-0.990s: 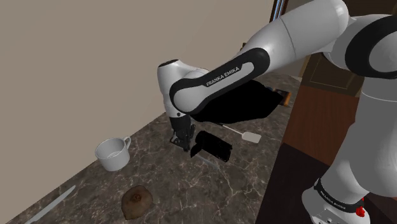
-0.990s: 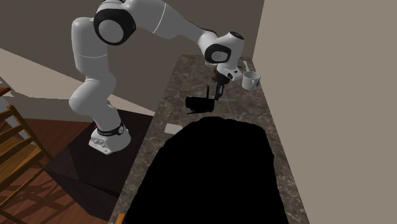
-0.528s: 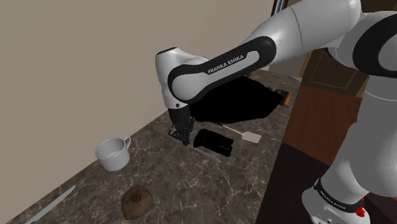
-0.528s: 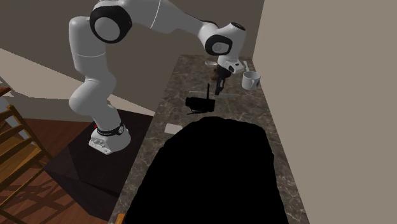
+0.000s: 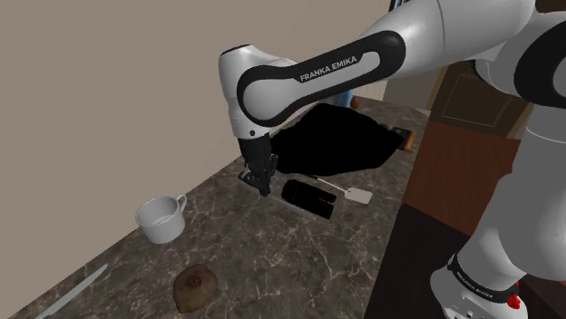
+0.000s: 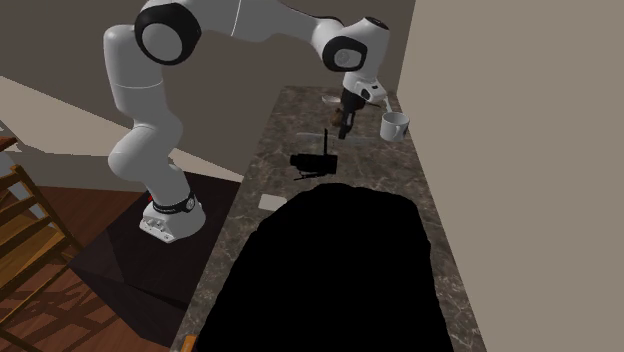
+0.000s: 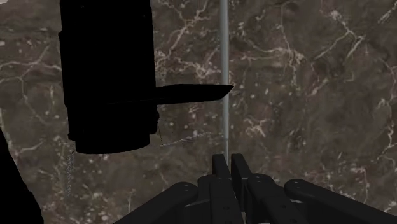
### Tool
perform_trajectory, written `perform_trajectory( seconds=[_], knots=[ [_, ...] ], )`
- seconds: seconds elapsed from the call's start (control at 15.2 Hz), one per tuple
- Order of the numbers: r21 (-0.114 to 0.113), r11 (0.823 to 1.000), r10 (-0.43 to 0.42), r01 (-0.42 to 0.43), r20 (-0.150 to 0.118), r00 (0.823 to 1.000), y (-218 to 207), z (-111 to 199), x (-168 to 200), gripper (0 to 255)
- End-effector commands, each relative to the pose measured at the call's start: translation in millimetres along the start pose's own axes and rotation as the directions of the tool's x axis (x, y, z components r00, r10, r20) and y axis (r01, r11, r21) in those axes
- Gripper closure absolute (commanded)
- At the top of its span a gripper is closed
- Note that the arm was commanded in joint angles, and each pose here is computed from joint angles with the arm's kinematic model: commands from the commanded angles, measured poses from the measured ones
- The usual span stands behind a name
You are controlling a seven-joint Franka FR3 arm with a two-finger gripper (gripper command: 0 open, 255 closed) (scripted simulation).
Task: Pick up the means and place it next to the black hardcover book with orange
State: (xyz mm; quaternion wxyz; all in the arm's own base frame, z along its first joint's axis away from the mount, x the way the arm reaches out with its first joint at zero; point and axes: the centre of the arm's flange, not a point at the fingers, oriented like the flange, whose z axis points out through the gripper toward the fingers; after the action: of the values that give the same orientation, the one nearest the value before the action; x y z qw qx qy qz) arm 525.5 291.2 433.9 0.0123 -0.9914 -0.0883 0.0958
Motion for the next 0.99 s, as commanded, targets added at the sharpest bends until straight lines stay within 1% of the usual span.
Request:
perform_trajectory(
  seconds=[0.0, 0.92],
  knots=[
    [0.0, 1.0, 0.0, 0.0, 0.0, 1.0, -2, -10, -2, 255],
    [0.0, 1.0, 0.0, 0.0, 0.0, 1.0, 160, -4, -91, 255]
  ],
)
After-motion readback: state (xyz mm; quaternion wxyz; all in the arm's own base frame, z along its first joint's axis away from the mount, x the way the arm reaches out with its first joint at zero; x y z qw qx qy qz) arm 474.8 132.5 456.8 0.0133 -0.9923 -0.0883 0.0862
